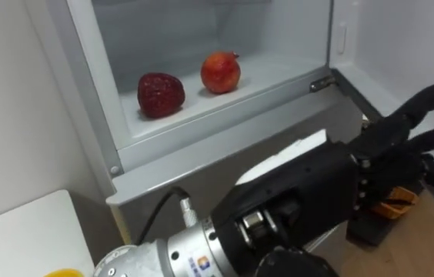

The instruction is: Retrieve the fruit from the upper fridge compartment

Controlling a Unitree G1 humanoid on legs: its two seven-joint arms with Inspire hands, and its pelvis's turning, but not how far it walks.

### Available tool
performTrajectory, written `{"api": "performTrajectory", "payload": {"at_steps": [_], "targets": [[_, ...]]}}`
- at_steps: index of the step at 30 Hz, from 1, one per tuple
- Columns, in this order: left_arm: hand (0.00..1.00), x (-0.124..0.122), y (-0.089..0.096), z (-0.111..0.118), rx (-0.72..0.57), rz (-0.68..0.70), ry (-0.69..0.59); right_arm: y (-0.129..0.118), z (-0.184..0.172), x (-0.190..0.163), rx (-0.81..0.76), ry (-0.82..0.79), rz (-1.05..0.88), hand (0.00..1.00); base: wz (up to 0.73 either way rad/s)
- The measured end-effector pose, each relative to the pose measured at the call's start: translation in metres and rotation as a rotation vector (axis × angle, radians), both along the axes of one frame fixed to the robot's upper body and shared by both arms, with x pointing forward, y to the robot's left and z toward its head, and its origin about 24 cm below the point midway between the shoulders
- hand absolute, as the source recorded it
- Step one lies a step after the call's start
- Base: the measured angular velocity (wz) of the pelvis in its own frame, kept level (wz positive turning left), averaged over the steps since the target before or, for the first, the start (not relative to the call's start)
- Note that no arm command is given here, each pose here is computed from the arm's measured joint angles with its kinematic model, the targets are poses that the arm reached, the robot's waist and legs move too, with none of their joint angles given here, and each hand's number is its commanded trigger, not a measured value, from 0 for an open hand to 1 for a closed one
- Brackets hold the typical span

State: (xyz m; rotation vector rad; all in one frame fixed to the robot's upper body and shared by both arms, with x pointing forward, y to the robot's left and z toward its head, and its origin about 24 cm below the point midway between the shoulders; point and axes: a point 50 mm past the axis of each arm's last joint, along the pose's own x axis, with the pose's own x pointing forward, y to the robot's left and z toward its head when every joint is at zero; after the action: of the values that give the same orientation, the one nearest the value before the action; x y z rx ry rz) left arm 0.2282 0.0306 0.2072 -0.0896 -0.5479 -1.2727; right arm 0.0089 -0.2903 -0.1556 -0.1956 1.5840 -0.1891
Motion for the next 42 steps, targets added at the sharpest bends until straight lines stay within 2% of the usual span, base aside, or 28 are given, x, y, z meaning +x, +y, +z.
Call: {"api": "performTrajectory", "payload": {"at_steps": [12, 23, 26, 28, 32, 37, 38, 42], "targets": [[0.00, -0.003, -0.010, 0.007, -0.019, -0.038, -0.011, 0.000, 0.000, 0.004, -0.002, -0.011, 0.005, 0.00, -0.04], [0.00, 0.001, -0.003, 0.008, 0.024, 0.032, -0.061, 0.000, 0.000, 0.005, -0.004, -0.012, 0.017, 0.00, -0.01], [0.00, 0.003, 0.007, 0.013, 0.038, 0.109, -0.109, -0.001, 0.000, 0.002, -0.011, 0.000, 0.019, 0.00, 0.07], [0.00, -0.003, 0.024, 0.023, 0.021, 0.179, -0.186, 0.000, 0.000, -0.002, -0.010, 0.003, 0.021, 0.00, 0.16], [0.00, -0.005, 0.047, 0.033, -0.020, 0.279, -0.234, 0.003, -0.001, -0.010, -0.002, 0.020, 0.013, 0.00, 0.29], [0.00, -0.008, 0.095, 0.032, -0.093, 0.559, -0.231, 0.003, -0.001, -0.020, -0.032, 0.024, 0.022, 0.00, 0.27], [0.00, -0.008, 0.099, 0.033, -0.100, 0.591, -0.234, 0.003, -0.001, -0.021, -0.036, 0.027, 0.025, 0.00, 0.51], [0.00, -0.008, 0.136, 0.046, -0.178, 0.863, -0.309, 0.002, -0.001, -0.023, -0.070, 0.031, 0.073, 0.00, 0.27]]}}
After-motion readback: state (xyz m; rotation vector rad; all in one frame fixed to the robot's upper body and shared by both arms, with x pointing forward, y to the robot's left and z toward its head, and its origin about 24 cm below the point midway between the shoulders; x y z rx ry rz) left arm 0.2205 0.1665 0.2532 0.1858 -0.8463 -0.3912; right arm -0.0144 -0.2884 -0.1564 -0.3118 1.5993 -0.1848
